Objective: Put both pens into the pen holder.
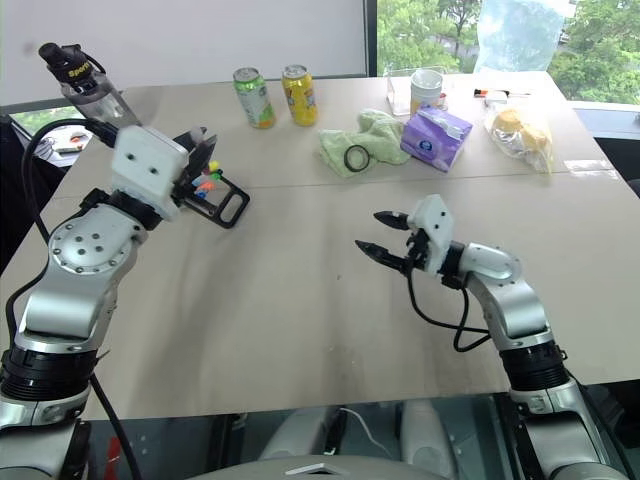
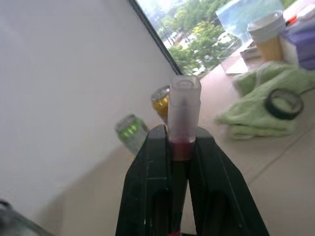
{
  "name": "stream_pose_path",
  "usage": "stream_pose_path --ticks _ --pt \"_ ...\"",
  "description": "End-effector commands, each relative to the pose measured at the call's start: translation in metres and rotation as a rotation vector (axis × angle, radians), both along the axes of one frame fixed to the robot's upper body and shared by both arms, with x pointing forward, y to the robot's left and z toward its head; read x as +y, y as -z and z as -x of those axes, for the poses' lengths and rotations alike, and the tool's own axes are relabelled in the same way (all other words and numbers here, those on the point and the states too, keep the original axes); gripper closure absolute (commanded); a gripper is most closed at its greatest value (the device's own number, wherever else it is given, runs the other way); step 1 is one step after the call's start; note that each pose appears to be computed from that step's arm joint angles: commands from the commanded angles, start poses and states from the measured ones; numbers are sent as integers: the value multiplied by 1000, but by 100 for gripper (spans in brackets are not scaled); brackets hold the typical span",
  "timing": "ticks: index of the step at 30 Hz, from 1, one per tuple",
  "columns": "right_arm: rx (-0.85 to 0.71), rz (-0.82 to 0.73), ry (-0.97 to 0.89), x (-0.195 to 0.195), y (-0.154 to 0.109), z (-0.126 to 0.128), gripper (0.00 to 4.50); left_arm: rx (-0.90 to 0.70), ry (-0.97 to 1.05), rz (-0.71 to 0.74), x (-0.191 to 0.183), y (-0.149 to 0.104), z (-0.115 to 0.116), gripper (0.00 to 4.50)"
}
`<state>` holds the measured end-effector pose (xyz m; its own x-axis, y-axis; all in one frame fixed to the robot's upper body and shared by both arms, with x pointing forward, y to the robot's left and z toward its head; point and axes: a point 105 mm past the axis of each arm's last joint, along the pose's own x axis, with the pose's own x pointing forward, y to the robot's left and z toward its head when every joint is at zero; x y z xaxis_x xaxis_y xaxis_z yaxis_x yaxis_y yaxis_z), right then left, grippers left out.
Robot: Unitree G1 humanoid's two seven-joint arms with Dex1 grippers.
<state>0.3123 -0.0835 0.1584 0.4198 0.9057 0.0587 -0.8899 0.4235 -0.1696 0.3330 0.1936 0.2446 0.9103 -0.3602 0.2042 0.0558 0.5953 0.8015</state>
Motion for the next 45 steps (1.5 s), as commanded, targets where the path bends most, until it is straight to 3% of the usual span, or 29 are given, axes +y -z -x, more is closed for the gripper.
stream_pose_path --ticks 1,4,11,20,22,24,30,39,42,45 --pt "-63 -89 -51 -12 -31 7 130 -119 -86 -226 -2 4 6 450" --pt "-46 -135 -90 -14 -41 10 130 -128 -137 -287 2 11 5 450" --pt "-55 -131 -102 -11 -43 11 130 -51 -155 -215 12 27 1 450" --pt "-75 -145 -93 -8 -43 10 130 -20 -192 -100 32 26 -3 450" --pt "-74 -141 -93 -7 -41 10 125 28 -214 -66 40 31 -4 351" --pt "-73 -140 -96 -7 -40 11 125 41 -230 -48 44 33 -4 283" --pt "-75 -142 -106 -3 -44 11 125 -3 -280 -74 49 25 -8 13" --pt "-66 -133 -111 -2 -41 11 125 -18 -275 -46 44 21 -7 6" --pt "-45 -126 -105 -3 -35 11 125 33 -132 61 22 27 -5 6" --pt "11 -91 -40 -14 -12 7 125 231 37 334 -5 55 1 6"
